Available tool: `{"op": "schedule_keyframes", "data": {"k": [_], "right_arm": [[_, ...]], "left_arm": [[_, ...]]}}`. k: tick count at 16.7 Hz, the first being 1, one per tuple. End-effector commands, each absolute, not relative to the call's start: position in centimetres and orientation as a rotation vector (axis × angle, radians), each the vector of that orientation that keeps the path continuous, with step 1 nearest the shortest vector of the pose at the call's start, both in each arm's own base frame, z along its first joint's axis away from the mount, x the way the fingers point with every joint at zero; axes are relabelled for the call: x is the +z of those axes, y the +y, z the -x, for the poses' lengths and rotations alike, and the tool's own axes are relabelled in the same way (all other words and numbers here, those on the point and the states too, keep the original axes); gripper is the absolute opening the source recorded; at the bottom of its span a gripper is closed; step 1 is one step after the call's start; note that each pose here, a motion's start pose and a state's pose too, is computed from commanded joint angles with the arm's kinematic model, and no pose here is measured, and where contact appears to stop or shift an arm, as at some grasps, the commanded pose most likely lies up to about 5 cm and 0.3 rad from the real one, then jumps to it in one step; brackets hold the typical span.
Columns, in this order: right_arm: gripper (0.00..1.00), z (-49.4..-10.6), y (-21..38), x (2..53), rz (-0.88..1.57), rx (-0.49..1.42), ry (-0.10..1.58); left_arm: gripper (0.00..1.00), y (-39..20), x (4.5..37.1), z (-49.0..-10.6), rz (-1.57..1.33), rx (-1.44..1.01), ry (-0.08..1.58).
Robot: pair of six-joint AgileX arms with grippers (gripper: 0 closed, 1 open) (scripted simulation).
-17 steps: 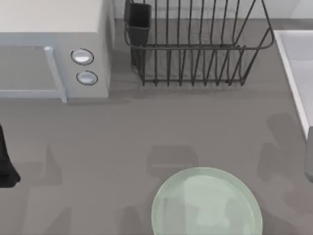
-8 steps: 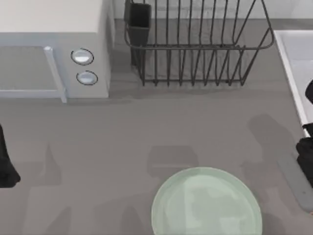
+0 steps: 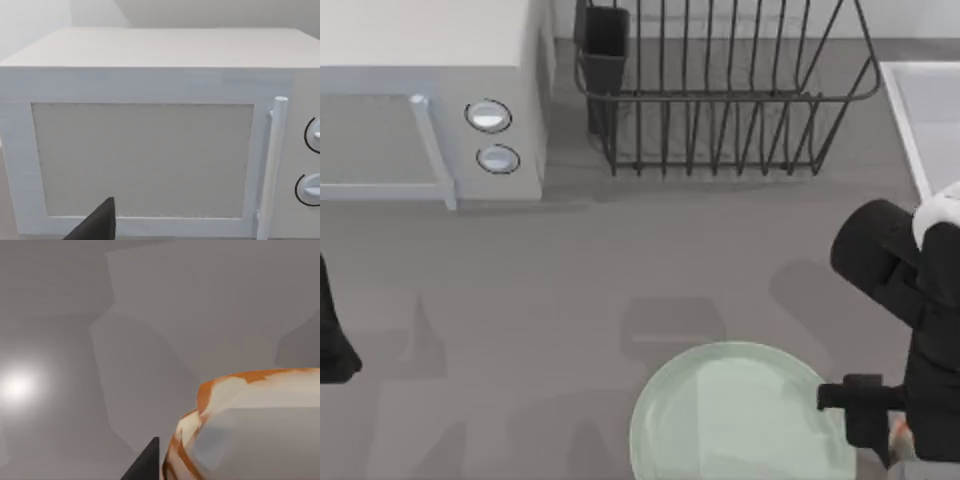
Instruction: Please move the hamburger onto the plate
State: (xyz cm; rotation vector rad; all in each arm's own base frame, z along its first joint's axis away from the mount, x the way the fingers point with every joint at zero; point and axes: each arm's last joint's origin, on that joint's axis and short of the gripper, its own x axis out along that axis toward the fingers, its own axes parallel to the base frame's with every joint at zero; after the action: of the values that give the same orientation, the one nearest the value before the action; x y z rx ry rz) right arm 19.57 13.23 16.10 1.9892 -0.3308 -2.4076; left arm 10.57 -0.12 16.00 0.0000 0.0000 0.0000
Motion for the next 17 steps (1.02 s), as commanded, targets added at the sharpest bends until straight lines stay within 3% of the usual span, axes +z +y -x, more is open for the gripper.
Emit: {"op": "schedule_keyframes", "data": {"k": [4, 8, 12, 17], "right_arm": [[0.0, -19.0, 15.9, 14.8, -1.606, -2.182, 0.317], [0.0, -18.9, 19.0, 14.8, -1.326, -1.865, 0.793], [0.0, -19.3, 22.0, 16.4, -1.198, -1.529, 1.072], [0.0, -19.7, 24.4, 19.2, -1.201, -1.244, 1.194]], "left_arm": [[1.0, -0.1, 16.0, -10.6, 0.0, 0.0, 0.0], [1.0, -0.1, 16.0, -10.6, 0.0, 0.0, 0.0], [1.0, -0.1, 16.0, -10.6, 0.0, 0.0, 0.0], [1.0, -0.1, 16.0, -10.6, 0.0, 0.0, 0.0]]}}
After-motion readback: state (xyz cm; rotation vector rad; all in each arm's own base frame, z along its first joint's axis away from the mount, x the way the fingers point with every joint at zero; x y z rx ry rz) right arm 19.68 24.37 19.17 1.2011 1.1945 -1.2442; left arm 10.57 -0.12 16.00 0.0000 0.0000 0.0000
